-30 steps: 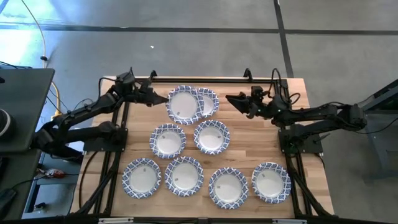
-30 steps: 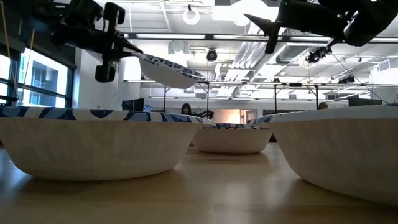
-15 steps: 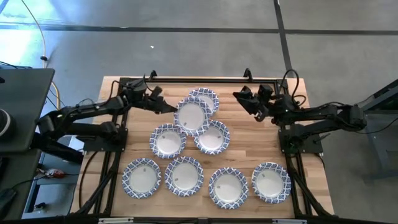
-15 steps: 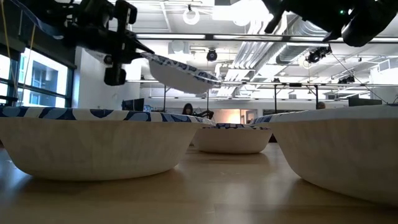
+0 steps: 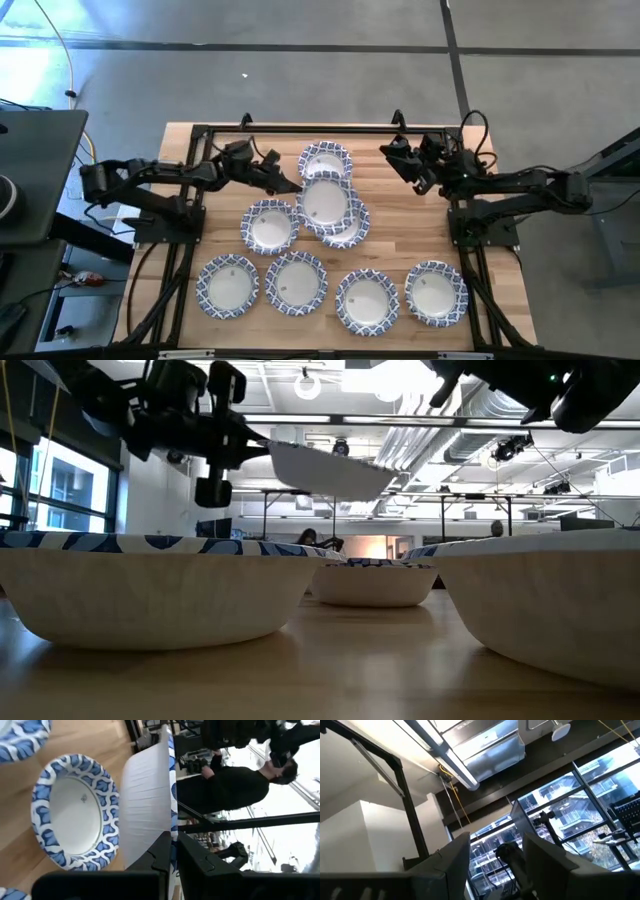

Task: Nest bowls inside each other
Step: Stack the white patterned bowl on top of the other white patterned bowl

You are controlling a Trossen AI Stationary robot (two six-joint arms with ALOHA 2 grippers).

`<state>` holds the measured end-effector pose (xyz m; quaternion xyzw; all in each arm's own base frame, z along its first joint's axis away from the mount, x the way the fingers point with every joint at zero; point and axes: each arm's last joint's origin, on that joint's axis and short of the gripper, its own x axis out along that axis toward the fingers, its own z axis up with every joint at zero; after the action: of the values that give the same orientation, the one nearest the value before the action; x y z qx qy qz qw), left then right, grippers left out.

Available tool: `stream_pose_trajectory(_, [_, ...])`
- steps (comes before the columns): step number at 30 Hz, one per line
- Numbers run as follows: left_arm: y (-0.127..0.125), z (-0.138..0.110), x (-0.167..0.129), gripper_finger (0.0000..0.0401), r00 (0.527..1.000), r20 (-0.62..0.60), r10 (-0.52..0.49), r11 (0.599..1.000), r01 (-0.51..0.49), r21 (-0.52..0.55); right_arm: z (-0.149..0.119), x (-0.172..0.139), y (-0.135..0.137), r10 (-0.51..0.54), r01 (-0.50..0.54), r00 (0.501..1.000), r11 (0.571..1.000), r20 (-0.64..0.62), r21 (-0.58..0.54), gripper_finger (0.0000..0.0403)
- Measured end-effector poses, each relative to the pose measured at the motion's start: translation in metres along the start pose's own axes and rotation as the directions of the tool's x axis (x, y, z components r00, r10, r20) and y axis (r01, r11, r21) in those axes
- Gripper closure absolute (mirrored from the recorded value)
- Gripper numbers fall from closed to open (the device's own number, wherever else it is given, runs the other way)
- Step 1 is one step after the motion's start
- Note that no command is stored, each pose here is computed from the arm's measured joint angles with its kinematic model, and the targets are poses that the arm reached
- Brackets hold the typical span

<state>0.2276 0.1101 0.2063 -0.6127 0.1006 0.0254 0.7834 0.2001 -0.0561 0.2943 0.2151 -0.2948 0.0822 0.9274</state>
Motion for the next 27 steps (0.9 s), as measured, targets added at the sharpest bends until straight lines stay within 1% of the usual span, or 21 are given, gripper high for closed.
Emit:
stream_pose_trajectory(7, [0.011,-0.002,0.019,0.0387,0.999,-0.019,-0.035,0.999,0.035,-0.030,0.011,-0.004,0.004,-0.009,0.009,1.000,1.000,-0.008,-0.015,0.0230])
stream_pose_trajectory(11, [0.017,-0.002,0.026,0.0387,0.999,-0.019,-0.049,0.998,0.048,-0.046,0.014,-0.006,0.008,-0.018,0.018,1.000,1.000,-0.024,-0.015,0.0230])
stream_pose_trajectory(18, [0.030,-0.004,0.033,0.0387,0.999,-0.035,-0.020,0.996,0.017,-0.085,0.016,-0.008,0.010,-0.031,0.030,0.999,0.999,-0.041,-0.024,0.0230])
stream_pose_trajectory(27, [0.036,-0.010,0.041,0.0387,1.000,-0.027,0.013,0.994,-0.016,-0.110,0.014,-0.008,0.008,-0.049,0.046,0.997,0.998,-0.065,-0.041,0.0230])
